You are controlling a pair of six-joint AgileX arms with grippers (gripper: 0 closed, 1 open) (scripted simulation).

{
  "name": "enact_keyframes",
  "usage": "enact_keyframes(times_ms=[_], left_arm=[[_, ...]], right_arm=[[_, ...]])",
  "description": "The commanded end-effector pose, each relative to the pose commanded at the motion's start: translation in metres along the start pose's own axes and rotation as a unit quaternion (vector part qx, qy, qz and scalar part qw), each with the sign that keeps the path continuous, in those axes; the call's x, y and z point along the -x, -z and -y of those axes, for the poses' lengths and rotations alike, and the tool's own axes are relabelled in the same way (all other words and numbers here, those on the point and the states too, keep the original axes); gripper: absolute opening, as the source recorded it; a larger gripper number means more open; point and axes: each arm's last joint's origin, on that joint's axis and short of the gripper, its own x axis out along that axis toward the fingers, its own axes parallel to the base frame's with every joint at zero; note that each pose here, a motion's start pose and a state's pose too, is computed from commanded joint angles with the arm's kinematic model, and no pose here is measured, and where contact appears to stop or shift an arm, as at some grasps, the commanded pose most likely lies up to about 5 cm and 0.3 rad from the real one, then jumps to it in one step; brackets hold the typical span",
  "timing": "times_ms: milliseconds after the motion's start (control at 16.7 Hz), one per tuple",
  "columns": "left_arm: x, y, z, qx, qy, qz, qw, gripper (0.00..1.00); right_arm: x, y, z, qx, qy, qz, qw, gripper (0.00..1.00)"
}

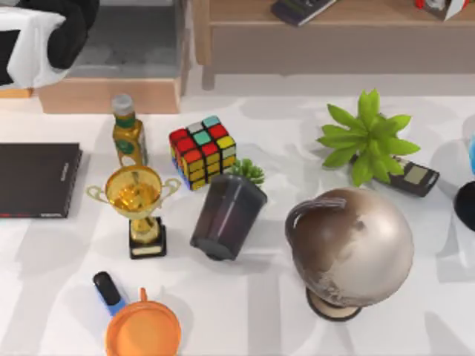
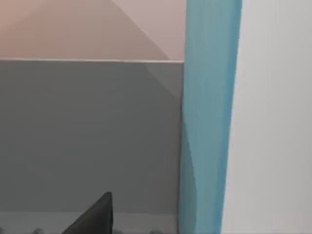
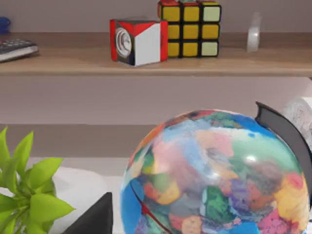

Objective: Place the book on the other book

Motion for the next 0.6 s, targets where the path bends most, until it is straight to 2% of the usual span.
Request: enact_keyframes(times_ms=[180,420,600], left_arm=[[-0.0142,0.0086,0.0031,0.000,0.001,0.000,1.000,1.00],[-0.0153,0.0093,0.0039,0.000,0.001,0.001,1.000,1.00],[-0.0153,0.0093,0.0039,0.000,0.001,0.001,1.000,0.77]], right_arm=[[0.0000,0.0000,0.0000,0.000,0.000,0.000,1.000,1.00],[0.0000,0.0000,0.0000,0.000,0.000,0.000,1.000,1.00],[0.0000,0.0000,0.0000,0.000,0.000,0.000,1.000,1.00]])
